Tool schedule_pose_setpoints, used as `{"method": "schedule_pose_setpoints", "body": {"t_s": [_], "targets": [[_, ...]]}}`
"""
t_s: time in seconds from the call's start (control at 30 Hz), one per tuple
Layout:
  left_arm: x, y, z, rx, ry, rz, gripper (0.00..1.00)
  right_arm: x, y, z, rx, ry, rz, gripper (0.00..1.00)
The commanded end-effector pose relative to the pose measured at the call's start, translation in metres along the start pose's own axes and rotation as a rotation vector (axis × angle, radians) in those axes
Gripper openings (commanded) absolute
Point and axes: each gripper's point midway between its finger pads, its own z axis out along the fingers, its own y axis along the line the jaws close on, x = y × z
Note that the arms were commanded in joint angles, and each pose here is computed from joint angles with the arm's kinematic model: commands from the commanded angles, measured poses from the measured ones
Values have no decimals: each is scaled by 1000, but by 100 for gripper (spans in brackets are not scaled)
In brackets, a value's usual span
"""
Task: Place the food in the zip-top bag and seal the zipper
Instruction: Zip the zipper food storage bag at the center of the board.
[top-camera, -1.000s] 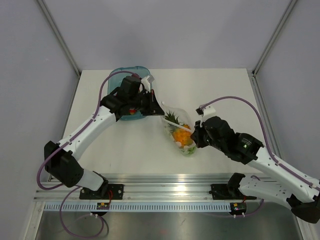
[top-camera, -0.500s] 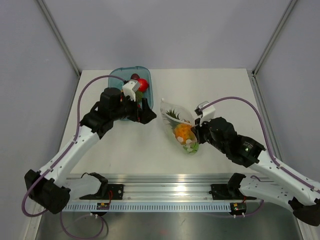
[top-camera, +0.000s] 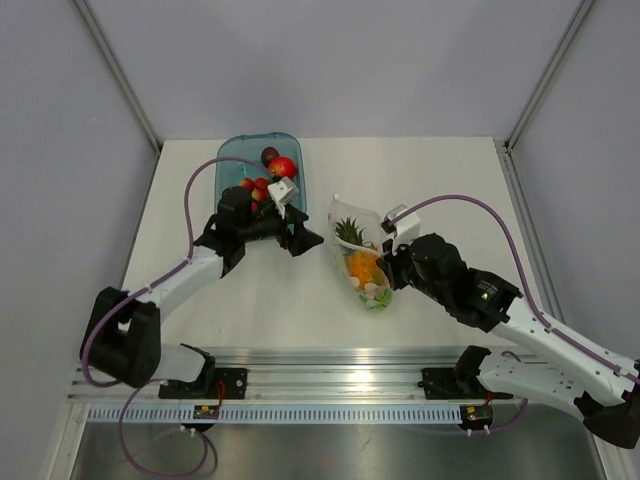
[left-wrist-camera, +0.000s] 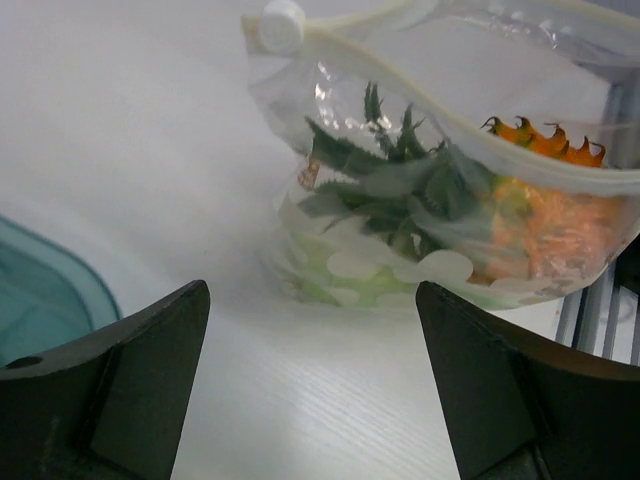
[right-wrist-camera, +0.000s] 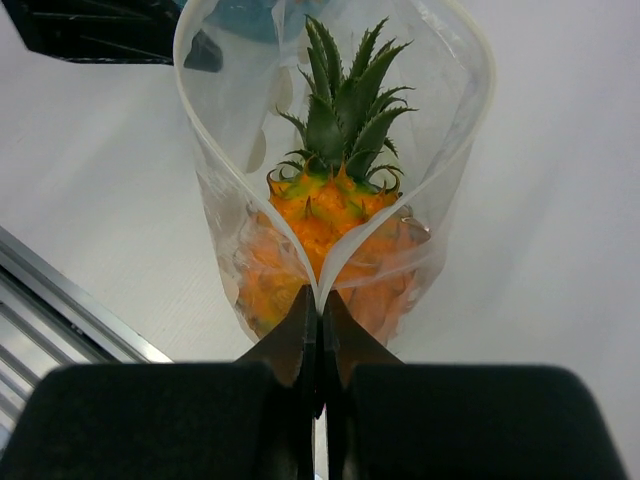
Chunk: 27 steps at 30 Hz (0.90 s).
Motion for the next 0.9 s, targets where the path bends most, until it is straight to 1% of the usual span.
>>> {"method": "schedule_pose_setpoints", "body": {"t_s": [0.0,0.03,0.1,0.13,0.2,0.23,0.27,0.3,0.33,0.37,0.4,0.43,0.47,0.53,0.57,0.67,0.73,0.8,0.83,0.87], "targets": [[-56,-16,16,201,-159,142,84,-16,0,-6,-18,-61,4,0],[-51,-14,22,219,-145,127,83,-17,0,-9,-20,-65,4,0],[-58,-16,27,265,-162,139,82,-16,-2,-14,-18,-60,5,0],[-52,-12,33,273,-148,121,81,-16,-2,-15,-17,-62,5,0],[-65,-18,35,333,-180,137,80,-14,-3,-19,-17,-53,3,0],[-60,-16,40,352,-165,89,77,-13,-4,-20,-13,-48,4,0],[-59,-19,41,384,-161,78,73,-12,-4,-20,-13,-46,5,0],[-68,-21,43,409,-183,96,68,-12,-5,-20,-10,-47,5,0],[-69,-21,44,427,-187,87,58,-12,-5,-20,-9,-45,6,0],[-65,-24,46,456,-171,34,51,-12,-5,-20,-9,-44,6,0],[-71,-26,44,470,-201,59,46,-11,-5,-19,-7,-41,5,0],[-71,-29,43,483,-203,19,32,-11,-5,-18,-7,-38,4,0],[-77,-31,41,492,-239,52,24,-11,-4,-17,-6,-35,2,0],[-75,-34,39,498,-244,28,7,-9,-5,-15,1,-23,1,0],[-77,-35,38,495,-251,30,0,-10,-5,-15,1,-23,-2,0],[-78,-37,35,490,-257,27,0,-14,-8,-16,17,-33,-1,0],[-78,-41,29,471,-273,50,0,-16,-10,-17,31,-35,-3,0],[-75,-36,28,415,-260,29,0,-17,-15,-17,55,-31,-8,0],[-80,-36,23,384,-274,89,0,-19,-17,-18,65,-36,-6,0],[-65,-29,25,329,-219,31,0,-20,-20,-17,80,-32,-7,0]]}}
